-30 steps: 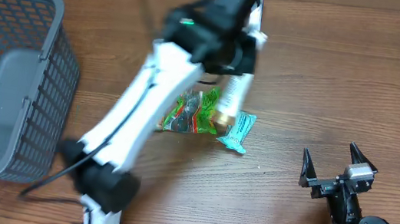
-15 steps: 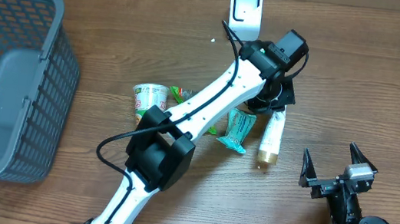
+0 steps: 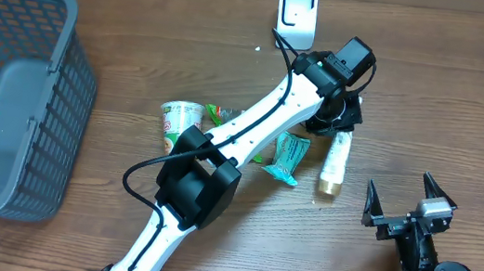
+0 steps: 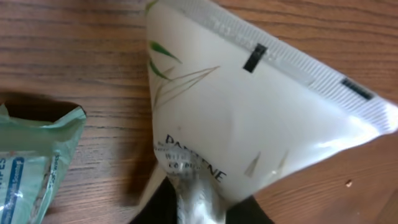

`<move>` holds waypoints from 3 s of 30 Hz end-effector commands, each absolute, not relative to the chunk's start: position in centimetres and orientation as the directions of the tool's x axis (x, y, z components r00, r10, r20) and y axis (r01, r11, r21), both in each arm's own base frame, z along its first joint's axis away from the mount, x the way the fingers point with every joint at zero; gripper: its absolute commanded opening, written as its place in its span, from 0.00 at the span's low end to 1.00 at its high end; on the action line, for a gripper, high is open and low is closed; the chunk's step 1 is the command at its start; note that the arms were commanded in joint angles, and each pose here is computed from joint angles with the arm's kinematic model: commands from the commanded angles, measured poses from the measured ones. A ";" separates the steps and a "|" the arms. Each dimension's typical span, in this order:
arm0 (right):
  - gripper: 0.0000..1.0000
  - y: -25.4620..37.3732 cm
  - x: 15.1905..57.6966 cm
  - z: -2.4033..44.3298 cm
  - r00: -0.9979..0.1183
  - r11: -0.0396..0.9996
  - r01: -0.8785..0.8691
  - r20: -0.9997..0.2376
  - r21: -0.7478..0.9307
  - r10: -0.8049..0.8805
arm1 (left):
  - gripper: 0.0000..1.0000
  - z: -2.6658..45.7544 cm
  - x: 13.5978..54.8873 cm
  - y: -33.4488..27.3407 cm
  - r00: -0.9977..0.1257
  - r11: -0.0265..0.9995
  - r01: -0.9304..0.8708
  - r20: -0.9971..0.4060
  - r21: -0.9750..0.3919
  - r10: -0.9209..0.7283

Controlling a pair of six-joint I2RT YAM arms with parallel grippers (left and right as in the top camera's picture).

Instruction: Scan the item barcode

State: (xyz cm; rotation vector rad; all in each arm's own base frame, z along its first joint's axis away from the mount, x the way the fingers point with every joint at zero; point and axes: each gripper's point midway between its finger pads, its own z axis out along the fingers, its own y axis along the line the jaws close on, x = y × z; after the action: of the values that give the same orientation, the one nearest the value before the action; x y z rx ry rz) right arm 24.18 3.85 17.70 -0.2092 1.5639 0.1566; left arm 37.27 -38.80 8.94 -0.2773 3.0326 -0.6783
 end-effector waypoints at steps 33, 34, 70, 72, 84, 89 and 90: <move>1.00 3.7 24.2 17.5 0.005 0.975 -0.223 -1.000 -0.028 -0.028 | 1.00 40.0 36.0 5.1 -0.745 0.943 -0.304 -0.651 0.137 -0.146; 1.00 3.7 24.2 17.5 0.005 0.975 -0.222 -1.000 -0.028 -0.028 | 1.00 40.1 35.7 6.8 -0.746 0.930 -0.331 -0.649 0.163 -0.152; 1.00 3.7 24.2 17.5 0.005 0.975 -0.222 -1.000 -0.028 -0.028 | 1.00 39.7 34.2 12.9 -0.701 0.871 -0.482 -0.639 0.096 -0.317; 1.00 3.7 24.2 17.5 0.005 0.975 -0.222 -1.000 -0.028 -0.028 | 1.00 39.7 34.2 12.9 -0.701 0.871 -0.482 -0.639 0.096 -0.317; 1.00 3.7 24.2 17.5 0.005 0.975 -0.222 -1.000 -0.028 -0.028 | 1.00 39.7 34.2 12.9 -0.701 0.871 -0.482 -0.639 0.096 -0.317; 1.00 3.7 24.2 17.5 0.005 0.975 -0.222 -1.000 -0.028 -0.028 | 1.00 39.7 34.2 12.9 -0.701 0.871 -0.482 -0.639 0.096 -0.317; 1.00 3.7 24.2 17.5 0.005 0.975 -0.222 -1.000 -0.028 -0.028 | 1.00 39.7 34.2 12.9 -0.701 0.871 -0.482 -0.639 0.096 -0.317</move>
State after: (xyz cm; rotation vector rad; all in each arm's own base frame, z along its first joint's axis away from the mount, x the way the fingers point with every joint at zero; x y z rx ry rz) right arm 24.18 3.85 17.71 -0.2092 1.5635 0.1559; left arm 34.02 12.98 39.82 -0.5962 2.3891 0.3421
